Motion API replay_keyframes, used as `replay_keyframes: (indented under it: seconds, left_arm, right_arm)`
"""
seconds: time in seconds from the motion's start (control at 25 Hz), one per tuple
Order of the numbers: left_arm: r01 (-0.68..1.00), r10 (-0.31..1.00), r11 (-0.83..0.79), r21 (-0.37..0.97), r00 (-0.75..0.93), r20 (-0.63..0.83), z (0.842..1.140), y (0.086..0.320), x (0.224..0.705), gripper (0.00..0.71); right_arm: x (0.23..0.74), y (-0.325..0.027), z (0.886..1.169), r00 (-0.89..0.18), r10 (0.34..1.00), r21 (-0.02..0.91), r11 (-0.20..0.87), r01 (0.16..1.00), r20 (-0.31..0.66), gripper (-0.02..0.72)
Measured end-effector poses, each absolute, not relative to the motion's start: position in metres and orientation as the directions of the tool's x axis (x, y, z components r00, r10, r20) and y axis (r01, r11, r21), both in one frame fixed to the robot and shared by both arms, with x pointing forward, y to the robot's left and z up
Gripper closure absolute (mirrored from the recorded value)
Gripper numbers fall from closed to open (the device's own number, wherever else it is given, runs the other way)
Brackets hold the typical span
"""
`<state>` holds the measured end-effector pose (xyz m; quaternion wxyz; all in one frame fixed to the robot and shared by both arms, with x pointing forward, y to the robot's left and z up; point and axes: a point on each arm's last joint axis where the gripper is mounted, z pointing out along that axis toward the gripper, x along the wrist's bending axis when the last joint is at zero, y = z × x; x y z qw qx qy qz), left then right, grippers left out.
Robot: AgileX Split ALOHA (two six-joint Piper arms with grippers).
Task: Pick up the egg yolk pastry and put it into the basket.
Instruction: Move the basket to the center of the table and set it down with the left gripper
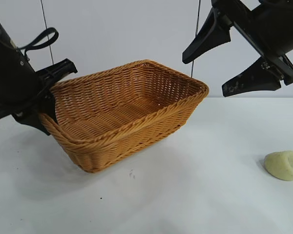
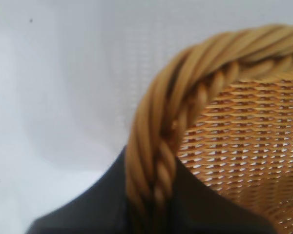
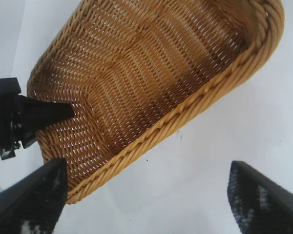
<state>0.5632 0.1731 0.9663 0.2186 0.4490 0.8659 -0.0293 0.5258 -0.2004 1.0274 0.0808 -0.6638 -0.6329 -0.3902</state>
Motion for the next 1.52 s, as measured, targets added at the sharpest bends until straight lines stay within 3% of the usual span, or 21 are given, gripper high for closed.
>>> replay_keyframes:
  seconds: [0.36,0.6,1.0,1.24,1.32,1.52]
  left_arm:
    - [0.988,0.941,0.136,0.072,-0.106,-0.322,0.952,0.166,0.595,0.624]
    - [0.99,0.942,0.105,0.092,-0.069,-0.33,0.949,0.164,0.601,0.624]
    - [0.99,0.947,0.104,0.096,-0.069,-0.313,0.912,0.162,0.613,0.624]
    - [0.991,0.948,0.082,0.108,-0.045,-0.315,0.907,0.162,0.615,0.609]
    - [0.991,0.948,0.082,0.108,-0.044,-0.316,0.907,0.162,0.615,0.533]
    - [0.993,0.947,0.077,0.09,-0.045,-0.318,0.908,0.161,0.614,0.193]
  right_arm:
    - [0.526,-0.2,1.027,-0.106,0.777,0.386,-0.184,0.904,0.62,0.066]
    - [0.526,-0.2,1.027,-0.107,0.777,0.385,-0.183,0.904,0.62,0.066]
    - [0.526,-0.2,1.027,-0.107,0.777,0.385,-0.183,0.904,0.62,0.066]
    - [0.526,-0.2,1.027,-0.107,0.777,0.385,-0.183,0.904,0.62,0.066]
    - [0.526,-0.2,1.027,-0.107,0.777,0.385,-0.183,0.904,0.62,0.066]
    - [0.526,-0.2,1.027,-0.107,0.777,0.385,-0.183,0.904,0.62,0.066]
